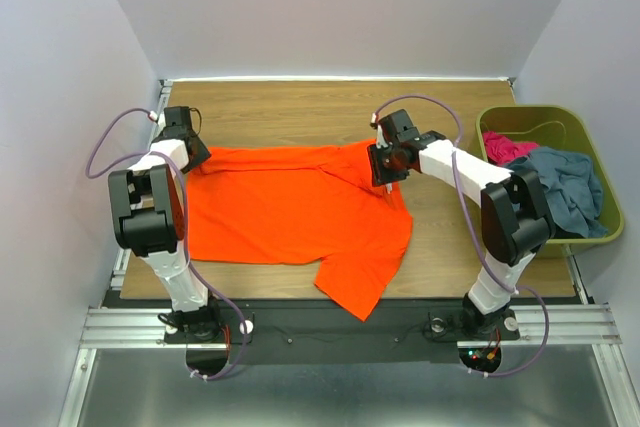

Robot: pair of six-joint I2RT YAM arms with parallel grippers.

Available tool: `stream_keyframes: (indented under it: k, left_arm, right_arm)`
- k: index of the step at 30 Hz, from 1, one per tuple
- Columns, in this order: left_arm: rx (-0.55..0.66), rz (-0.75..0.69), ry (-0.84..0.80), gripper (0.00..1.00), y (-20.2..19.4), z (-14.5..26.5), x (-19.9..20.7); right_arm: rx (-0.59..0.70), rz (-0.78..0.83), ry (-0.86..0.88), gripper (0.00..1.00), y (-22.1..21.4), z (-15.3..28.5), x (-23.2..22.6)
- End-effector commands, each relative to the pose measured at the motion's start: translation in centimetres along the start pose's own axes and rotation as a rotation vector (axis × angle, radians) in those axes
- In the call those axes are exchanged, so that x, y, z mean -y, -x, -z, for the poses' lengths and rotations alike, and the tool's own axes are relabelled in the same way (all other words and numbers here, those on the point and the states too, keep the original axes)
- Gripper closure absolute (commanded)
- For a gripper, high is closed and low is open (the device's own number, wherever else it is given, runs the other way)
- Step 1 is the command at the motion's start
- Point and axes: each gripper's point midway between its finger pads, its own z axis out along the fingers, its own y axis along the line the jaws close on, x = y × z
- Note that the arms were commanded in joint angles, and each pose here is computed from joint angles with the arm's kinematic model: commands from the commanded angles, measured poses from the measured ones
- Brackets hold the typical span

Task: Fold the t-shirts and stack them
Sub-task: Fold the tshirt

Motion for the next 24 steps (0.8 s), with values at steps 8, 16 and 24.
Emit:
stream_keyframes:
  k: [8, 16, 24]
  left_arm:
    - [0.105, -0.037, 0.057, 0.2, 3.1, 3.6, -1.5]
    - [0.099, -0.062, 0.049, 0.21, 1.7, 4.5, -1.6]
    - [0.094, -0.075, 0.068, 0.21, 1.4, 3.3, -1.9]
  right_arm:
    - [0.117, -0.138, -0.098, 0.52, 4.7, 1.4, 3.5]
    - [0.214, -0.336, -0.073, 0.59, 9.3, -0.4, 6.7]
    - [0.276, -0.382, -0.005, 0.57, 13.5, -2.9, 7.6]
